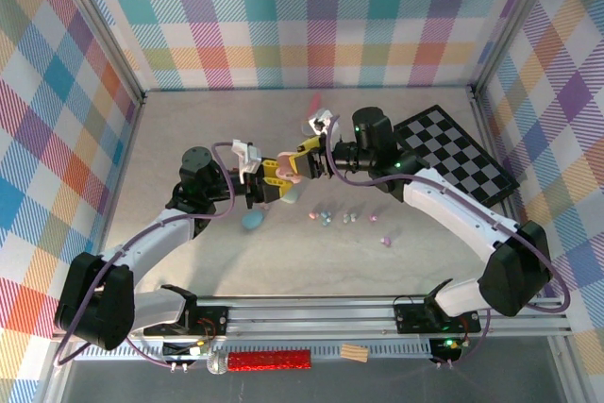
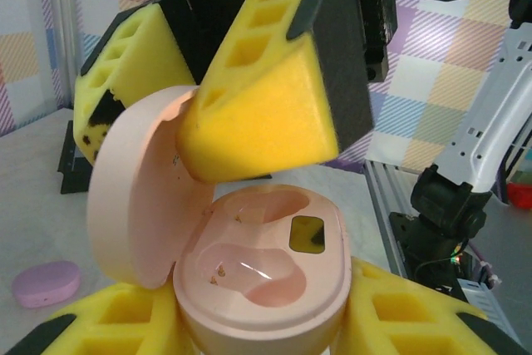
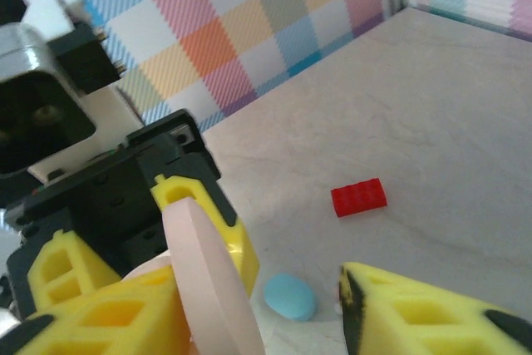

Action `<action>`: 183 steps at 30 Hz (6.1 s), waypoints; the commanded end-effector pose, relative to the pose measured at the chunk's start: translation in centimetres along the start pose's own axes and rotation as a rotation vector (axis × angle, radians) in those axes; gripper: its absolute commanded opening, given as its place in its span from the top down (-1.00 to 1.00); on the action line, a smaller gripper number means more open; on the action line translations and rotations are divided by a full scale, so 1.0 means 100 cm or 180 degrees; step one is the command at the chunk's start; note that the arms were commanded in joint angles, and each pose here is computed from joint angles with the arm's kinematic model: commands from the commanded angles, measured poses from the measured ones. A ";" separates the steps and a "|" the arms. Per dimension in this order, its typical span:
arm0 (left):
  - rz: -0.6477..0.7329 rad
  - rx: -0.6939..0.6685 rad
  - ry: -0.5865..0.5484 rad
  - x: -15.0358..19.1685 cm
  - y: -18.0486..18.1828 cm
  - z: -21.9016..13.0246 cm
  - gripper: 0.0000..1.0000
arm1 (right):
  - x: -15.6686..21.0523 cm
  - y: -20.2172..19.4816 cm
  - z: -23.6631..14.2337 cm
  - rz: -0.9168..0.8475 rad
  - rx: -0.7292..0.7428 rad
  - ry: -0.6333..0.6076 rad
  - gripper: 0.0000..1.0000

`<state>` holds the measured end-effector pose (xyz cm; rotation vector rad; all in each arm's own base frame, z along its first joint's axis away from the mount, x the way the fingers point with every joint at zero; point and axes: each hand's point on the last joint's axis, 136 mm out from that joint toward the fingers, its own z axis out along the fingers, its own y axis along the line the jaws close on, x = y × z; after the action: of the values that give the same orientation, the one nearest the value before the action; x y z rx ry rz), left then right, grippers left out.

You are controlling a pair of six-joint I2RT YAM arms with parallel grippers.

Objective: Insert the wireless bluetooth earbuds into the charging case

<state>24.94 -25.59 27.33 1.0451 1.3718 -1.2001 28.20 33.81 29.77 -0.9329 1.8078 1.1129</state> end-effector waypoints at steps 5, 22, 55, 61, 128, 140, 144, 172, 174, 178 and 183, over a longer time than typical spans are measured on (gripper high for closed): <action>0.0173 0.0258 -0.0072 -0.020 -0.016 0.005 0.28 | -0.004 0.021 -0.005 -0.0208 -0.0417 0.0083 0.62; 0.0016 0.0177 -0.0093 -0.018 -0.008 0.009 -0.41 | -0.016 0.017 -0.020 -0.0742 -0.0101 -0.0219 1.00; 0.0063 0.0286 -0.0243 -0.030 -0.012 0.013 -0.11 | -0.008 0.011 -0.007 -0.0646 -0.0192 -0.0107 1.00; 0.0053 0.0283 -0.0232 -0.027 -0.012 0.013 0.01 | -0.012 0.012 -0.008 -0.0630 -0.0198 -0.0144 1.00; 0.0457 -0.1070 -0.0382 -0.069 0.110 -0.050 0.23 | 0.216 -0.089 0.033 -0.0738 0.2396 0.2596 -0.30; 0.0517 -0.1059 -0.0386 -0.074 0.106 -0.051 0.23 | 0.235 -0.098 0.049 -0.0783 0.2446 0.3039 0.16; 0.0533 -0.1059 -0.0382 -0.075 0.104 -0.051 0.23 | 0.240 -0.097 0.051 -0.0759 0.2454 0.3097 0.26; 0.0536 -0.1069 -0.0362 -0.074 0.103 -0.052 0.23 | 0.256 -0.099 0.054 -0.0686 0.2452 0.3312 0.41; 0.0540 -0.1070 -0.0358 -0.073 0.103 -0.052 0.23 | 0.256 -0.098 0.054 -0.0664 0.2436 0.3325 0.42; 0.0539 -0.1072 -0.0355 -0.073 0.102 -0.052 0.23 | 0.259 -0.096 0.052 -0.0601 0.2420 0.3387 0.50; 0.0549 -0.1077 -0.0353 -0.073 0.102 -0.052 0.23 | 0.257 -0.091 0.053 -0.0535 0.2359 0.3349 0.60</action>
<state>35.73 -19.48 31.66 0.7994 1.3661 -0.8862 27.78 30.91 2.37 -1.2347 2.5408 -0.3340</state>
